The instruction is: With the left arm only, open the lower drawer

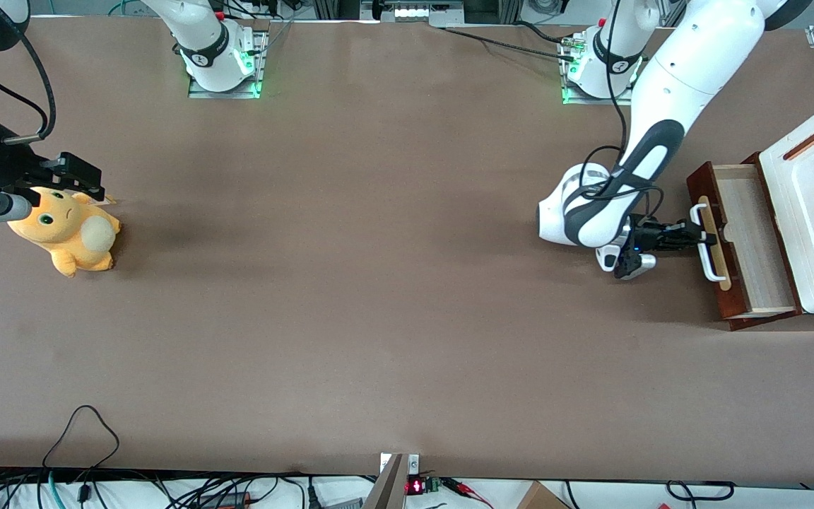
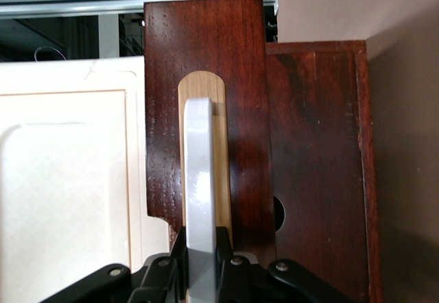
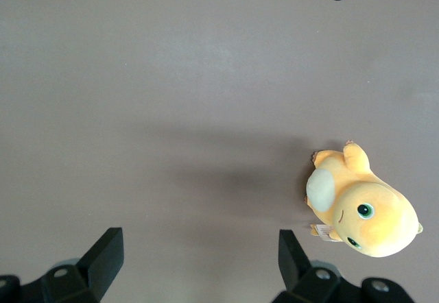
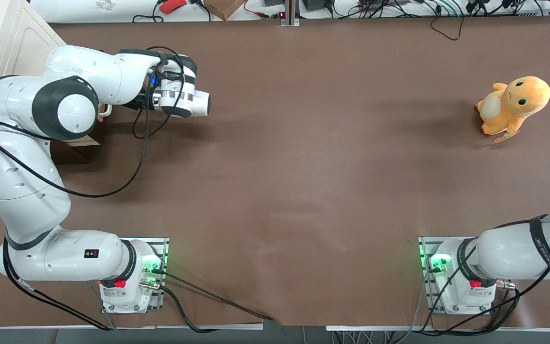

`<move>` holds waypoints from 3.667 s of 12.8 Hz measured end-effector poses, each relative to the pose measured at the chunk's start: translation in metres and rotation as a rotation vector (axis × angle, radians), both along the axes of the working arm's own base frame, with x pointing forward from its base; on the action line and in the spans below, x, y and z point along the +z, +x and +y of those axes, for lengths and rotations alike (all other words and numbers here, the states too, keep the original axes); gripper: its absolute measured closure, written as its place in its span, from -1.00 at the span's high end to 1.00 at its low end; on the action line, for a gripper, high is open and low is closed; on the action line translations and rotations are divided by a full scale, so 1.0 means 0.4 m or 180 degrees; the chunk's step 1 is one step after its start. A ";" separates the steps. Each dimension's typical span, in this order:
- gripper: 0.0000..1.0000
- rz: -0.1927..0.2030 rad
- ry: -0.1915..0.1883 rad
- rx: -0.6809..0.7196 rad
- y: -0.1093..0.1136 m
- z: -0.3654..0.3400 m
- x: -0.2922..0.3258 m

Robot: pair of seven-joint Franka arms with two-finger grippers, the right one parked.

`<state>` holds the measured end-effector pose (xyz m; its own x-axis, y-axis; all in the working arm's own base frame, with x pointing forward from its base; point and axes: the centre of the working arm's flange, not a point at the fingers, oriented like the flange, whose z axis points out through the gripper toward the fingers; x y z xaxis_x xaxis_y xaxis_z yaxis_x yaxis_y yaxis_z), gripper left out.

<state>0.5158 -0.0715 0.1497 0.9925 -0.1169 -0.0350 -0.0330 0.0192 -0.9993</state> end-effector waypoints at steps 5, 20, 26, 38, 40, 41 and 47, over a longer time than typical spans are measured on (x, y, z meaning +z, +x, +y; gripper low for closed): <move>-0.31 -0.0048 -0.0013 -0.0043 0.016 -0.025 0.011; 1.00 0.0141 -0.2591 0.0594 0.157 -0.142 0.592; 1.00 0.0157 -0.4207 0.0793 0.133 0.000 0.963; 1.00 0.0424 -0.4842 0.0317 0.086 0.135 1.053; 1.00 0.0401 -0.4937 0.0300 0.083 0.128 1.063; 1.00 0.0400 -0.4971 0.0300 0.082 0.126 1.063; 1.00 0.0399 -0.4979 0.0301 0.083 0.129 1.063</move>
